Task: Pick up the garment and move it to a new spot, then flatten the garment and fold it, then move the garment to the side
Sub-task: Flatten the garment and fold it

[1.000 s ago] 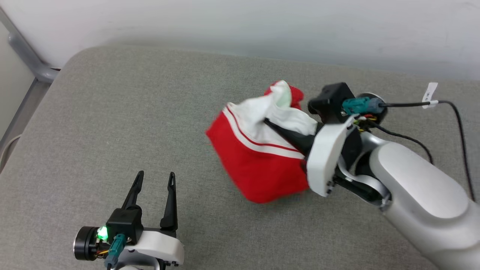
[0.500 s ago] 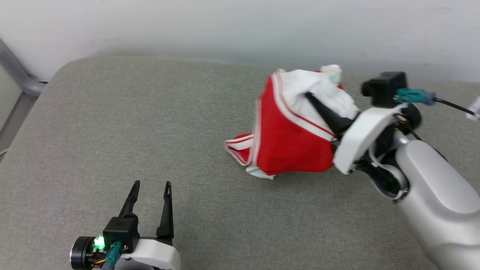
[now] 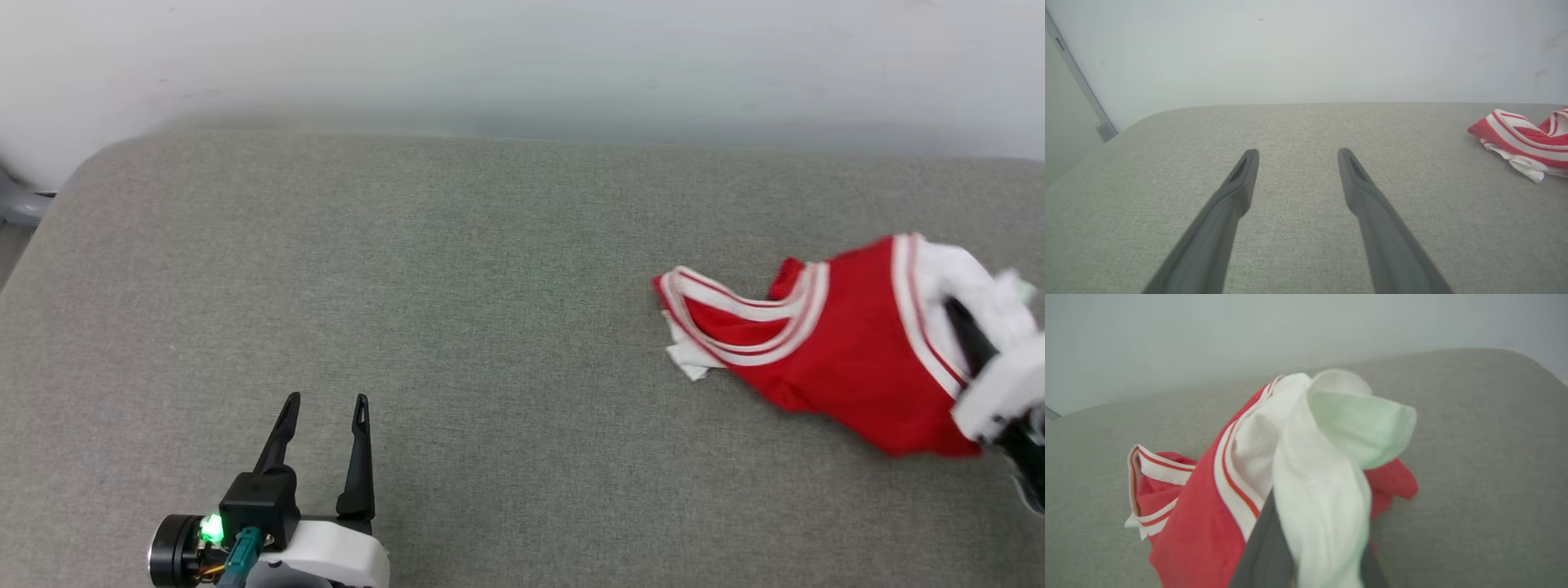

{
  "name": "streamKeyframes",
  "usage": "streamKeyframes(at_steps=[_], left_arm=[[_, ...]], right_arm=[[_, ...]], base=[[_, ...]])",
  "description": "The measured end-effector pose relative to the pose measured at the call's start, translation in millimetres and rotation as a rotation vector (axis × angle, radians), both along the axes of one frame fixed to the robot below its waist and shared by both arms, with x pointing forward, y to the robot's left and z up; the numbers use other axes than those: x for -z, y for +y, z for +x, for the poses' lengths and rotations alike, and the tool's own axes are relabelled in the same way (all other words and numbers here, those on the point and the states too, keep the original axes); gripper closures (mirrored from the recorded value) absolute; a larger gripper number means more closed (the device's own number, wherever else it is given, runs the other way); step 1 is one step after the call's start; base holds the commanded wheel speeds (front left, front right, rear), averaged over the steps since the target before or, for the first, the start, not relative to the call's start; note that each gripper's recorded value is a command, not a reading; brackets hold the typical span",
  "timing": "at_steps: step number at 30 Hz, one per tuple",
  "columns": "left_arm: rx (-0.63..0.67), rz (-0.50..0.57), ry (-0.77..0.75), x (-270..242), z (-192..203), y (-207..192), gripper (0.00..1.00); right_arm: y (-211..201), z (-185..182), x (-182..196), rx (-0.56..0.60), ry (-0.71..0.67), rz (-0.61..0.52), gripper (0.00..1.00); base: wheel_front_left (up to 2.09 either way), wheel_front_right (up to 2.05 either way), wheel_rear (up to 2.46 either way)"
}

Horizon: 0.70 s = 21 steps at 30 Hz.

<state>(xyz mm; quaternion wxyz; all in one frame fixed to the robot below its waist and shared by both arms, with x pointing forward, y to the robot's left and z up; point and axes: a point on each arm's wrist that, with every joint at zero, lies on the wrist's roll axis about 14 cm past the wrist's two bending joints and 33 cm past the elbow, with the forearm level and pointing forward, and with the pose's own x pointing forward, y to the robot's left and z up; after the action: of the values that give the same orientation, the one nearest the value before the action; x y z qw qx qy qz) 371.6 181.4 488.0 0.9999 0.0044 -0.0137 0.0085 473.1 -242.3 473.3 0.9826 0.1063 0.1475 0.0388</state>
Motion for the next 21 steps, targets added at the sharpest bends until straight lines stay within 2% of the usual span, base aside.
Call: streamKeyframes(at_steps=[5, 9, 14, 17, 18, 19, 20, 21], left_arm=[[0.012, 0.000, 0.010, 3.5, 2.7, -3.5, 0.00], [0.016, 0.000, 0.014, 5.1, 3.8, -4.9, 0.00], [0.017, 0.003, 0.014, 5.1, 4.1, -5.0, 0.00], [0.015, 0.003, 0.012, 4.1, 3.5, -4.2, 0.00], [0.015, 0.003, 0.010, 3.7, 3.3, -4.1, 0.00], [0.014, 0.003, 0.009, 3.1, 3.1, -3.9, 0.00], [0.014, 0.003, 0.007, 2.4, 2.8, -3.9, 0.00], [0.014, 0.003, 0.005, 1.7, 2.4, -3.9, 0.00]], right_arm=[[-69.8, -33.9, 39.4, 0.214, 0.110, 0.016, 1.00], [-110.1, -69.9, 73.1, 0.360, 0.223, 0.025, 1.00], [-137.2, -110.0, 104.1, 0.473, 0.351, 0.019, 1.00], [-139.3, -118.2, 109.9, 0.498, 0.365, 0.019, 1.00], [-139.2, -118.2, 109.4, 0.502, 0.357, 0.020, 0.78], [-139.4, -117.0, 107.5, 0.505, 0.345, 0.020, 0.33], [-139.7, -114.8, 104.3, 0.503, 0.329, 0.015, 0.00], [-140.5, -113.3, 100.9, 0.501, 0.311, 0.006, 0.00]], base=[[0.00, 0.00, 0.00], [0.00, 0.00, 0.00], [0.00, 0.00, 0.00], [0.00, 0.00, 0.00], [0.00, 0.00, 0.00], [0.00, 0.00, 0.00], [0.00, 0.00, 0.00], [0.00, 0.00, 0.00]])
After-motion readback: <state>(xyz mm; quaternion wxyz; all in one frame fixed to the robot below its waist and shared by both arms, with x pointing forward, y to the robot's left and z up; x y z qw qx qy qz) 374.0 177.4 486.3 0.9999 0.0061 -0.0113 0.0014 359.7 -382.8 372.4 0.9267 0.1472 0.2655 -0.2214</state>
